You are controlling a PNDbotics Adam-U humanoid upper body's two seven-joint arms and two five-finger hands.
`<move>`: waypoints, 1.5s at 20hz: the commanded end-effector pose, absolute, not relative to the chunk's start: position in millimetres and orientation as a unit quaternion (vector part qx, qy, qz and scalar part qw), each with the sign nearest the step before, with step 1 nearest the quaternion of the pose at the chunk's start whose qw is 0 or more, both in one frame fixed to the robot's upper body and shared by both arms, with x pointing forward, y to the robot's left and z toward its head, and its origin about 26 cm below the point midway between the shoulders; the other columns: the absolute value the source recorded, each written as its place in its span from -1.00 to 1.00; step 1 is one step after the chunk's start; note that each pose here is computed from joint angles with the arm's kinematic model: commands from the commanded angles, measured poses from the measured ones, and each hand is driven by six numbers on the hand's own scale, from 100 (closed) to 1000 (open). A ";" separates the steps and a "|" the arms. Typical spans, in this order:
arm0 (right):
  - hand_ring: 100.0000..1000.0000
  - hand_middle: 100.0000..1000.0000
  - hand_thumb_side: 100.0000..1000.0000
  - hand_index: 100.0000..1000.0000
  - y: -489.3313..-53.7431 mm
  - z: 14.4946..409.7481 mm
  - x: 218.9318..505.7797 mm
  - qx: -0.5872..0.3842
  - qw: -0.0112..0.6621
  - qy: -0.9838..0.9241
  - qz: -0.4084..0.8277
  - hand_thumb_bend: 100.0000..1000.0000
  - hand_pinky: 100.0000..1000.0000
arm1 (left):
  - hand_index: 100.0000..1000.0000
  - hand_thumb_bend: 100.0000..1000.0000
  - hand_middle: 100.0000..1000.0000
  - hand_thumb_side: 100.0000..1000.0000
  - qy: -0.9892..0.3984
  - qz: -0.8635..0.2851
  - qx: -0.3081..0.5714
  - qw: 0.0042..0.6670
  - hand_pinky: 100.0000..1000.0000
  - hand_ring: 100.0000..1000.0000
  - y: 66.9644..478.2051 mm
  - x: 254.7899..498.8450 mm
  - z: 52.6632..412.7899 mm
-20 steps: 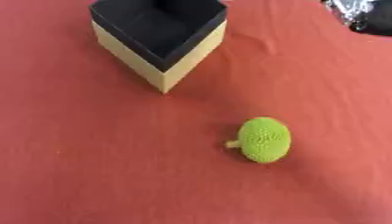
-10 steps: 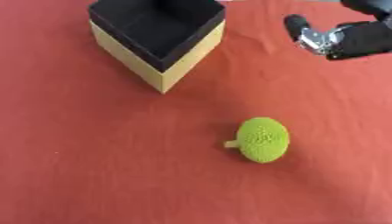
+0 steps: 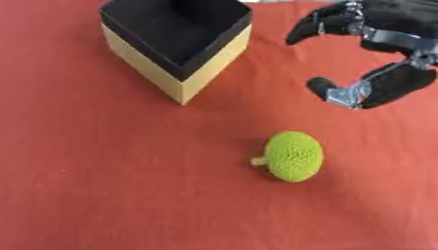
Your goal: Pick up objects on the table and place them in the box.
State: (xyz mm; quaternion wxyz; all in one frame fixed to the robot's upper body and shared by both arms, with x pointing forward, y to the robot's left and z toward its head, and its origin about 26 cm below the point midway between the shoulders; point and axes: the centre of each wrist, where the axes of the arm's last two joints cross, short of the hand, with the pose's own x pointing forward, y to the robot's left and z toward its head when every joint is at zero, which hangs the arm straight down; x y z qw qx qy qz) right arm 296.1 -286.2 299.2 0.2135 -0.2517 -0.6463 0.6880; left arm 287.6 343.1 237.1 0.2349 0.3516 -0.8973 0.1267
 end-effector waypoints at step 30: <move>0.71 0.58 -0.23 0.92 -274.1 237.0 290.7 -0.132 0.287 -0.561 0.765 -1.00 0.78 | 0.46 -0.68 0.19 -0.02 -0.902 0.107 0.354 0.223 0.46 0.22 344.5 284.3 246.1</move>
